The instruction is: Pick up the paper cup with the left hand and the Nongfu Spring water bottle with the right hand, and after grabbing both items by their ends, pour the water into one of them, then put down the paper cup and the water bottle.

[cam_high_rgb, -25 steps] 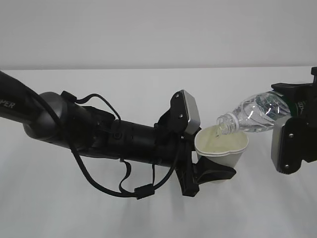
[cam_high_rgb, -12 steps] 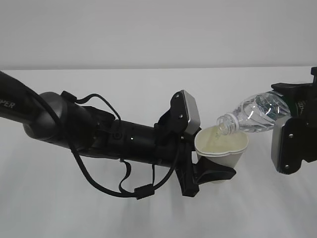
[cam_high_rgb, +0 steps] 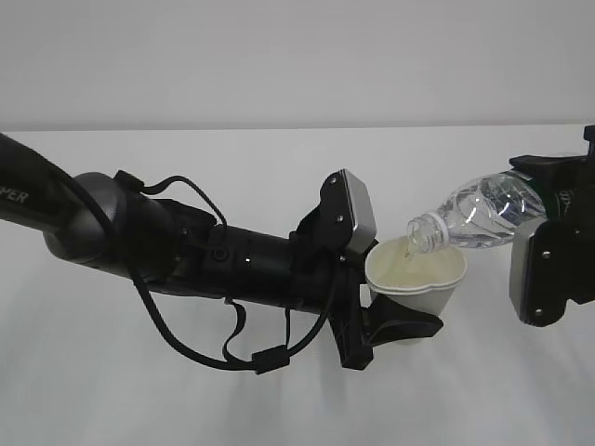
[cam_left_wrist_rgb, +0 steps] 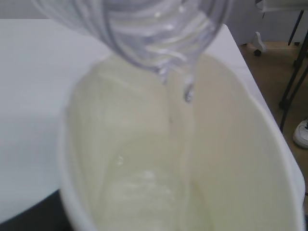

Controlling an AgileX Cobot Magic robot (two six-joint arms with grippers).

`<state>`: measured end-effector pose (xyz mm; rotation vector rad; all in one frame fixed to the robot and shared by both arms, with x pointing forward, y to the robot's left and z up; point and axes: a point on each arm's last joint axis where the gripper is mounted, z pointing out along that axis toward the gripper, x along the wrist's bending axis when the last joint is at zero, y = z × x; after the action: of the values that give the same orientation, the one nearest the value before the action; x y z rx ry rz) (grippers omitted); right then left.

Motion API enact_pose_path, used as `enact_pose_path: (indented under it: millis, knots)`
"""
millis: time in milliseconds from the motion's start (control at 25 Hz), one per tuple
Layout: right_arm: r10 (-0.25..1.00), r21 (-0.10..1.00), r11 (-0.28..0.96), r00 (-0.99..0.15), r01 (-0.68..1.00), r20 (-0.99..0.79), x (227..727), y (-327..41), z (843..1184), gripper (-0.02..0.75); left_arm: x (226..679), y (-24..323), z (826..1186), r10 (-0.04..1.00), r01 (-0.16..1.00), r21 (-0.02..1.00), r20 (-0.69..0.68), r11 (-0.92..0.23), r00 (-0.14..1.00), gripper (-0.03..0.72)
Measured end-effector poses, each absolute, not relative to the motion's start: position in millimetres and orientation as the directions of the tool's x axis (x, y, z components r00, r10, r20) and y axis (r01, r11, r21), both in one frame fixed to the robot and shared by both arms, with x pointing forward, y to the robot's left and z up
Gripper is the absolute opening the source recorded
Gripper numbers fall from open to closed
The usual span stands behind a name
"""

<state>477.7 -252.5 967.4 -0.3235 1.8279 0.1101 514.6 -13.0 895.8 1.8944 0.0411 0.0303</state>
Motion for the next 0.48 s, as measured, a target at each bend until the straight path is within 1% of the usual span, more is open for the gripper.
enact_pose_path:
  millis: [480]
  knots:
    - [-0.162,-0.092,0.957,-0.246,-0.274,-0.956,477.8,-252.6,967.4,0.396,514.8,-12.8,895.3,0.046,0.013,0.946,0.002,-0.323,0.999,0.427]
